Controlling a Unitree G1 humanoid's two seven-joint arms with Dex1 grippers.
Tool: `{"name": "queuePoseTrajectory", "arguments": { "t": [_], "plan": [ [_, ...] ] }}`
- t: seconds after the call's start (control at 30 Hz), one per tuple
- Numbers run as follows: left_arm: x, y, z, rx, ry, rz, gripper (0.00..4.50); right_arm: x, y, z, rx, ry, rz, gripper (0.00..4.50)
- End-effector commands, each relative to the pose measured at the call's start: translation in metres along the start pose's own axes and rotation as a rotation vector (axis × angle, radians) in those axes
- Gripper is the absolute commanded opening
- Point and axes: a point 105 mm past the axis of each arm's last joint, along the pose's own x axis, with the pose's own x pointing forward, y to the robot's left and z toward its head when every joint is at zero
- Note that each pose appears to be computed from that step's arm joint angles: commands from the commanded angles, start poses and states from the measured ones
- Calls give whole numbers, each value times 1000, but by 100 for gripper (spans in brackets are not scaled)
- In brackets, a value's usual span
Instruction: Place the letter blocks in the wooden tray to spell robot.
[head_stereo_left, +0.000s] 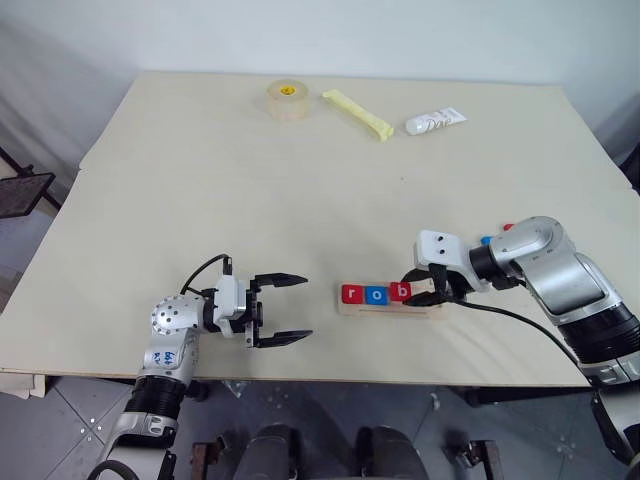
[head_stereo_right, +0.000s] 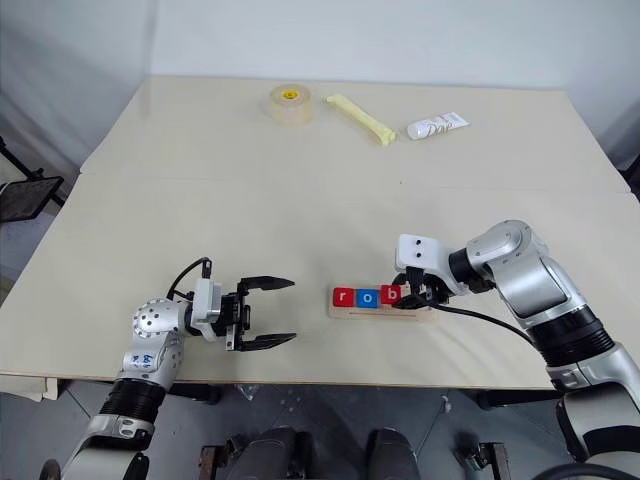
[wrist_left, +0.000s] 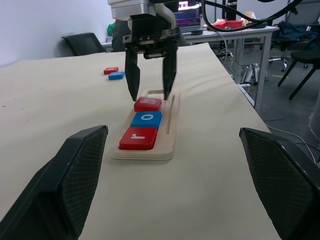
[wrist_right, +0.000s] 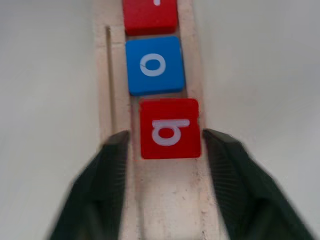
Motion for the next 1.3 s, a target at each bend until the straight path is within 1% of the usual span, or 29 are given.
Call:
{"name": "queuePoseTrajectory", "arguments": {
  "t": [0.03,0.1,0.27,0.43,0.47,0.5,0.57,0.77,0.8,0.83,0.87,0.9,1.0,1.3],
  "plan": [
    [2,2,7,27,-15,-1,450,-5,6,13,-31,-42,18,387],
    [3,2,7,27,-15,0,450,-5,6,14,-33,-44,14,447],
    [3,4,6,28,-15,0,450,-9,5,14,-32,-49,-3,447],
    [5,4,6,25,-20,-3,450,-19,7,13,-5,-95,-24,447],
    [6,4,5,25,-20,-4,450,-20,7,13,1,-98,-26,410],
    [6,4,5,24,-22,-4,450,-21,6,8,9,-87,-38,391],
    [6,3,5,22,-24,-6,450,-24,5,1,21,-70,-50,325],
    [7,3,6,21,-28,-7,450,-26,0,-18,43,-39,-76,112],
    [7,3,6,20,-29,-6,450,-25,-1,-20,44,-37,-75,86],
    [7,3,6,20,-29,-6,450,-24,-1,-21,45,-37,-75,43],
    [7,2,6,20,-29,-6,450,-23,-1,-22,45,-36,-74,19],
    [6,2,6,19,-30,-5,450,-21,-2,-23,46,-36,-74,7],
    [4,0,6,17,-26,-3,450,-15,-5,-25,50,-36,-75,7],
    [2,-2,5,14,-19,7,450,0,-1,-19,50,-73,-45,7]
  ]
}}
